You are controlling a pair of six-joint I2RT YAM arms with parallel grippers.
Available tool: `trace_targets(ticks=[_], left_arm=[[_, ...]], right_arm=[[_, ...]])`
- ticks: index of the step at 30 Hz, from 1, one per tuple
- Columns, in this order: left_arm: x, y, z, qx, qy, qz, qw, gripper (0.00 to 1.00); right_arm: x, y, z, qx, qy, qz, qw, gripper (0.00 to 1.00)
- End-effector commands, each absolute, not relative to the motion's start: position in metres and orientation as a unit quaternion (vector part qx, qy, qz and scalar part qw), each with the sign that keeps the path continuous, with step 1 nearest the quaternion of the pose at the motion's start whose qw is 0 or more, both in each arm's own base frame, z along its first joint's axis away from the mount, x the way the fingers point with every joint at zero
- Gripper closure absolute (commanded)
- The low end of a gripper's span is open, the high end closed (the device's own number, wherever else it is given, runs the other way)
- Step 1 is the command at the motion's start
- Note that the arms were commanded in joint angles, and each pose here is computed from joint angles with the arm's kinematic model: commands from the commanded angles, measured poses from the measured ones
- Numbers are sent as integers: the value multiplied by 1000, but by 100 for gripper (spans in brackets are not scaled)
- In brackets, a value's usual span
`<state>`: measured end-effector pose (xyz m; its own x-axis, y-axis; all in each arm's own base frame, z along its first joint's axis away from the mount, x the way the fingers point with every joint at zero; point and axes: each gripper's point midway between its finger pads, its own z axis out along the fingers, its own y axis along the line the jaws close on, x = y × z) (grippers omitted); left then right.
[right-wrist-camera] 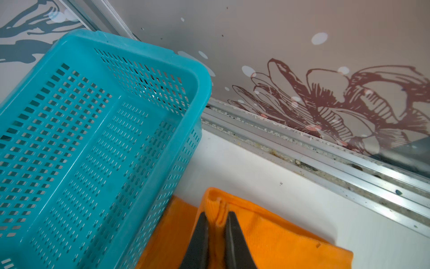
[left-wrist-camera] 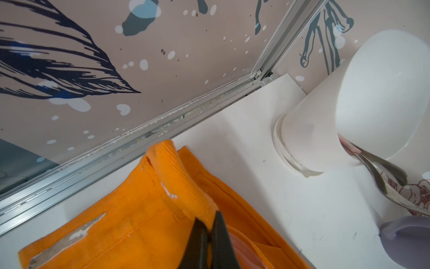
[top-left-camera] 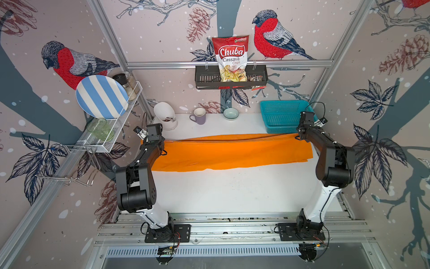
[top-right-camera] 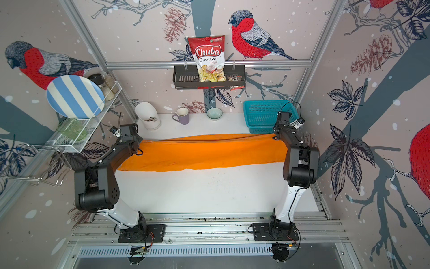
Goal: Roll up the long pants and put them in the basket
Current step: Fold the long pant at the center of the board.
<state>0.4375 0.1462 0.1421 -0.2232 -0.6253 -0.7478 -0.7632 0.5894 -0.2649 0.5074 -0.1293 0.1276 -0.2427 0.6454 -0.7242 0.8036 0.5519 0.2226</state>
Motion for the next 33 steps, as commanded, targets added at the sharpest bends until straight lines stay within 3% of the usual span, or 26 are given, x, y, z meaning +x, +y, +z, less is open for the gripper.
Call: trace_targets(ticks=[1, 5, 10, 15, 23, 31, 33], left_arm=[[445, 160, 154, -458, 752, 105, 463, 100], [446, 164, 145, -465, 751, 116, 454, 100], [444, 168, 137, -472, 747, 128, 450, 100], [453, 163, 125, -470, 754, 111, 446, 100], [460, 159, 120, -464, 760, 116, 440, 98], [462, 149, 140, -438, 767, 143, 447, 43], [462, 137, 153, -423, 766, 155, 458, 20]], right_arm=[[511, -137, 131, 469, 772, -112, 415, 100], [513, -136, 126, 471, 773, -110, 410, 100], [502, -140, 125, 492, 765, -121, 398, 61], [491, -139, 143, 495, 760, -103, 409, 45], [483, -83, 179, 397, 806, 32, 437, 41], [449, -68, 196, 346, 812, 73, 464, 29], [445, -63, 190, 333, 822, 96, 452, 24]])
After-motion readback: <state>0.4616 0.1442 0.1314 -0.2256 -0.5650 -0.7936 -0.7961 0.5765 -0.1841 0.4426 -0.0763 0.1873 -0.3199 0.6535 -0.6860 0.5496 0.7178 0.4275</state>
